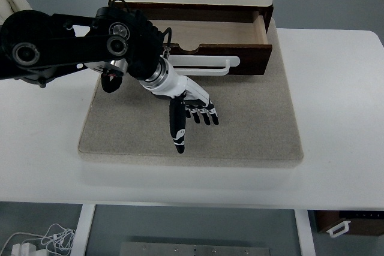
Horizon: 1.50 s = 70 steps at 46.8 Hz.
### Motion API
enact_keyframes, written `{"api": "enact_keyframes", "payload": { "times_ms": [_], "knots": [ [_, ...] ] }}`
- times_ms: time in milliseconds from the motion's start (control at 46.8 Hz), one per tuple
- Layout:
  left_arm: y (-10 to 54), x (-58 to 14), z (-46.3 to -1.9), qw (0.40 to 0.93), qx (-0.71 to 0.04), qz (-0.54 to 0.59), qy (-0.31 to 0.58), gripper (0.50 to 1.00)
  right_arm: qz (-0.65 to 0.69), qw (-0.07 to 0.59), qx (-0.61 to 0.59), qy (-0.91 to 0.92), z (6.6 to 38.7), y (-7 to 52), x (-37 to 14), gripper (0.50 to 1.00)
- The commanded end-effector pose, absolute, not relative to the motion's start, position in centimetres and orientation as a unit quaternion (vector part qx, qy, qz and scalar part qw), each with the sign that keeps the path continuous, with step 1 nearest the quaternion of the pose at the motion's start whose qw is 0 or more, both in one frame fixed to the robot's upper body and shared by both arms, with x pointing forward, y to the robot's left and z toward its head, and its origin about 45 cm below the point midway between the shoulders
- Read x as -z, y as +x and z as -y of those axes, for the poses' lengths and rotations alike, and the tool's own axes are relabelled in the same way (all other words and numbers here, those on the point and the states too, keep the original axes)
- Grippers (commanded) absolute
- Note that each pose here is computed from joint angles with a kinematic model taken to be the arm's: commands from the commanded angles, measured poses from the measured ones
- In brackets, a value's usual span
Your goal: Close the drawer under the combination cabinet
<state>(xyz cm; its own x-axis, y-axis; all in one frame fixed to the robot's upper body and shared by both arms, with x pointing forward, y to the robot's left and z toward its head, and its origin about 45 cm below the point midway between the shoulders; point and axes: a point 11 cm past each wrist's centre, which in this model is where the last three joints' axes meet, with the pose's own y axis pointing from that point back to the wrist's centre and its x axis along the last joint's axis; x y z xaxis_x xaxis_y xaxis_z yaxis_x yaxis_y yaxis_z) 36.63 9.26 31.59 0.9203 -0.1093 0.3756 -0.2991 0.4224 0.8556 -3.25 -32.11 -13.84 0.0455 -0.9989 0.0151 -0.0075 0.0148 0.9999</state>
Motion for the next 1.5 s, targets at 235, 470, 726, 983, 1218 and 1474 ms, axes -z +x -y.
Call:
{"api": "enact_keyframes", "payload": {
  "times_ms": [235,470,726,983,1218,1474],
  "knots": [
    [37.9,-32.2,-9.8,0.810,-0.079,0.207,0.543,0.996,0.494,0.513,0.483,0.510,32.1,-3.2,13.8,0.952],
    [39.4,-32.8,-10.5,0.804,-0.105,0.207,0.547,0.996,0.494,0.513,0.483,0.510,32.1,-3.2,13.8,0.952],
    [40.3,-33.5,-10.9,0.801,-0.124,0.207,0.548,0.996,0.494,0.513,0.483,0.510,32.1,-3.2,13.8,0.952],
    [41.6,-33.4,-10.3,0.799,-0.139,0.203,0.549,0.996,0.494,0.513,0.483,0.510,32.1,-3.2,13.8,0.952],
    [42.6,-33.7,-10.2,0.797,-0.155,0.200,0.548,0.996,0.494,0.513,0.483,0.510,32.1,-3.2,13.8,0.952],
    [43.3,-33.6,-10.4,0.795,-0.180,0.196,0.544,0.996,0.494,0.513,0.483,0.510,32.1,-3.2,13.8,0.952]
  ]
}}
